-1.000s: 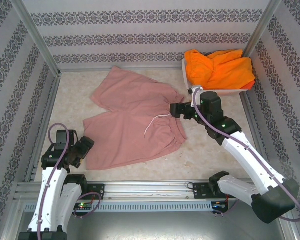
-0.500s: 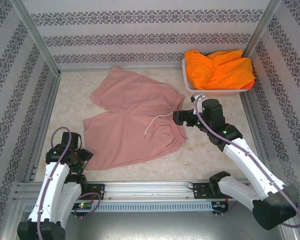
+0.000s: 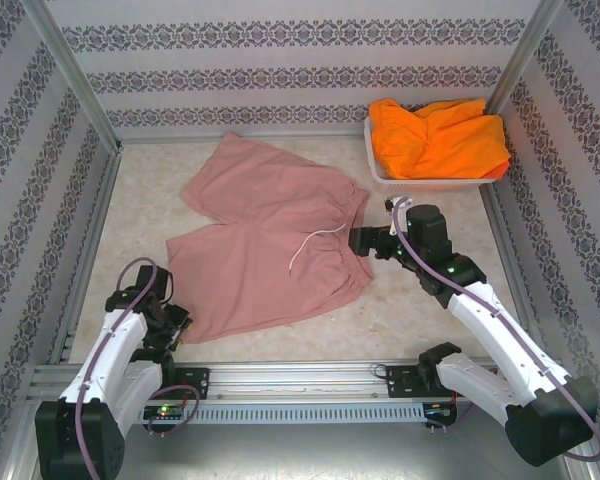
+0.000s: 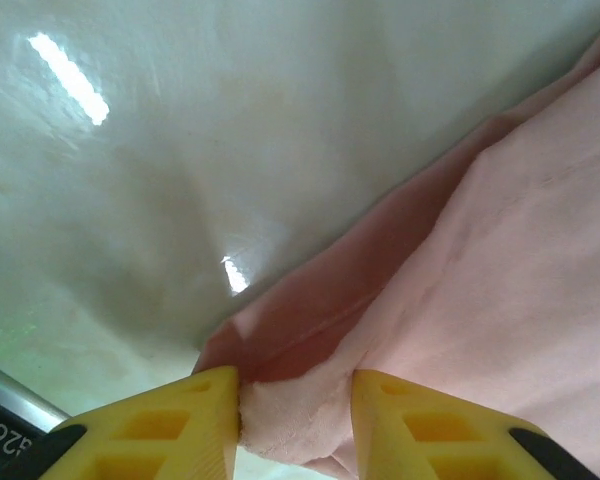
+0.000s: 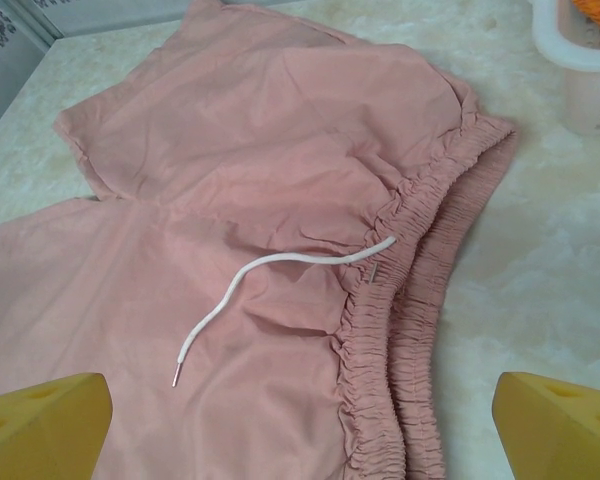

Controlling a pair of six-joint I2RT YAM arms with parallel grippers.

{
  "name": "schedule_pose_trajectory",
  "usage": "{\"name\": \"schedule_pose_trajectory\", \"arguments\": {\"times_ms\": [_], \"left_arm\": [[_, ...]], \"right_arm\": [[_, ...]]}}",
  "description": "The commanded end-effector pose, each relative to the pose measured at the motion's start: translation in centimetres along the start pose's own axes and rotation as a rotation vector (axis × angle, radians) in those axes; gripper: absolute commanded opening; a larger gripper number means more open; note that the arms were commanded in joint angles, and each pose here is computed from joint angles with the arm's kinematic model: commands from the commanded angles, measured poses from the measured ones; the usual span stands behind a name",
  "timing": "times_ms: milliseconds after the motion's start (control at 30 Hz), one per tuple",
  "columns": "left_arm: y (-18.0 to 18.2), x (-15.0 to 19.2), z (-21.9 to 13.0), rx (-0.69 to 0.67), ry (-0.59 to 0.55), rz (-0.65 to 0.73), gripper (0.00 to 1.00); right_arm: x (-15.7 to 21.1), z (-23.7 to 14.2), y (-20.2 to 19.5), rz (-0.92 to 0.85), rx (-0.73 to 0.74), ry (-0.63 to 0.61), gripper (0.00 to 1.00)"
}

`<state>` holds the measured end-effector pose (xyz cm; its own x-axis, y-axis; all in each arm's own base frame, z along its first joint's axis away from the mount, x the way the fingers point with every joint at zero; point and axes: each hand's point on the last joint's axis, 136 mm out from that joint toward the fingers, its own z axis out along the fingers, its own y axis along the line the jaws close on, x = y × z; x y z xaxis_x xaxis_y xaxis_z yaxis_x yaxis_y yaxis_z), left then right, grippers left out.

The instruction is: Fold and stack the shorts

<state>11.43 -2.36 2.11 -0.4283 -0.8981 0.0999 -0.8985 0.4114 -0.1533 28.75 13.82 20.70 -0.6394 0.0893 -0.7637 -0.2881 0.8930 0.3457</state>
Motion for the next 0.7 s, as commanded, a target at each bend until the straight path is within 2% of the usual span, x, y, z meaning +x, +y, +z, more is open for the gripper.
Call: {"name": "schedule_pose_trajectory", "arguments": {"times_ms": [0,233,500,667], "left_arm": [[-0.2,0.3,0.8,0.012,0.012,-0.009,0.29],[-1.8,-1.0,-0.7,0.051,-0.055,0.047,0.01],[-5.5,-3.3,-5.2,0.137,-0.187,0.166,0.00],[-7.8,-4.6,-8.3,0.182,-0.274,0.288,0.00]], "right_arm": [[0.6,0.0,-0.3,0.018,-0.004,0.012,0.98],[1.1,-0.2,-0.2,-0.033,-0.009,0.034,0.98],[2.1,-1.0,1.9,-0.287,-0.116,0.086,0.95],[4.6,-1.5,3.5,-0.642,-0.151,0.155,0.87]]}}
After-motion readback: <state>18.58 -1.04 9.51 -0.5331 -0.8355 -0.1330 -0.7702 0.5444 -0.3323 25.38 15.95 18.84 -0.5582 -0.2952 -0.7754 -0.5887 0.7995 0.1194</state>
